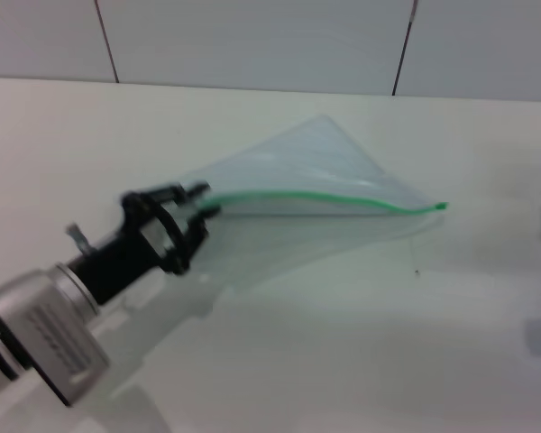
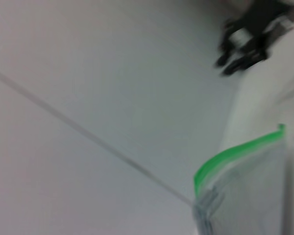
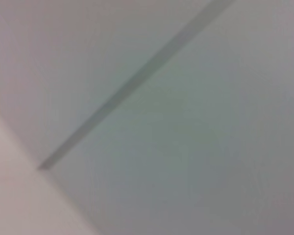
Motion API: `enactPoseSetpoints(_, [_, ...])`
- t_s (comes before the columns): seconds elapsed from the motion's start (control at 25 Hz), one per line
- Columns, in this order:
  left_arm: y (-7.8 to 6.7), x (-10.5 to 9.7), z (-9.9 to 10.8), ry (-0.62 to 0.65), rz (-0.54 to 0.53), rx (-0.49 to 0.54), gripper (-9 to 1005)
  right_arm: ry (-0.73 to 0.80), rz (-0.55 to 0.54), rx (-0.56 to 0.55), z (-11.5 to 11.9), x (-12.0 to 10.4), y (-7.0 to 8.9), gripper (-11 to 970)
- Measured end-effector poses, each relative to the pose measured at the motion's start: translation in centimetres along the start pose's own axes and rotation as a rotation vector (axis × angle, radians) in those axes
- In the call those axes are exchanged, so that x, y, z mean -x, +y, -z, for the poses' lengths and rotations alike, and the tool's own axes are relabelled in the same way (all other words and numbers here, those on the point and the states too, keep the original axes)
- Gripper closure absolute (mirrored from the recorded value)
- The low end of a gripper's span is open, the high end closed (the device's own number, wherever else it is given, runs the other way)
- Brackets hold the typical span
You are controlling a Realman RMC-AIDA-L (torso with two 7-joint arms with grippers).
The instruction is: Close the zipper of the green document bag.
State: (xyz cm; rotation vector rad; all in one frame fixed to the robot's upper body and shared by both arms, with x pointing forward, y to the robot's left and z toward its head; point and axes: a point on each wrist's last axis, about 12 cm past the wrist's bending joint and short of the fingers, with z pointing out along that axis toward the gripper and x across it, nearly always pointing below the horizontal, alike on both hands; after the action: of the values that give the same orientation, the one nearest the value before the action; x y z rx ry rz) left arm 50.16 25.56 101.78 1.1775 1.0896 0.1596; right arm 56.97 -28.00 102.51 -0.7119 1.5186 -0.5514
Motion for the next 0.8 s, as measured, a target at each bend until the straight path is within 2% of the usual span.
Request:
enactPoseSetpoints(0.08, [1.1, 0.0, 0.3, -0.010, 0.034, 0.085, 883, -0.008, -0.060, -0.108, 0.9, -0.2, -0.8, 821])
enactPoseSetpoints(0.2, [1.7, 0.2, 0.6, -0.039, 0.078, 0.138, 660, -0.039, -0.101, -0.158, 1.7, -0.1, -1.0, 754])
enactPoseSetpoints(0.36, [2.8, 0.5, 1.1, -0.091, 0.202, 0.228, 494, -0.149, -0.224, -0.215, 3.5, 0.4, -1.3, 645])
enactPoseSetpoints(0.68, [5.3, -0.3, 3.0, -0.110, 0.439, 0.482, 302, -0.427, -0.548, -0.143, 6.6, 1.6, -1.5, 323])
enactPoseSetpoints(0.8, [5.8, -0.3, 4.2, -0.150, 0.523, 0.569, 238, -0.539, -0.651, -0.114, 7.9, 2.2, -1.6, 211])
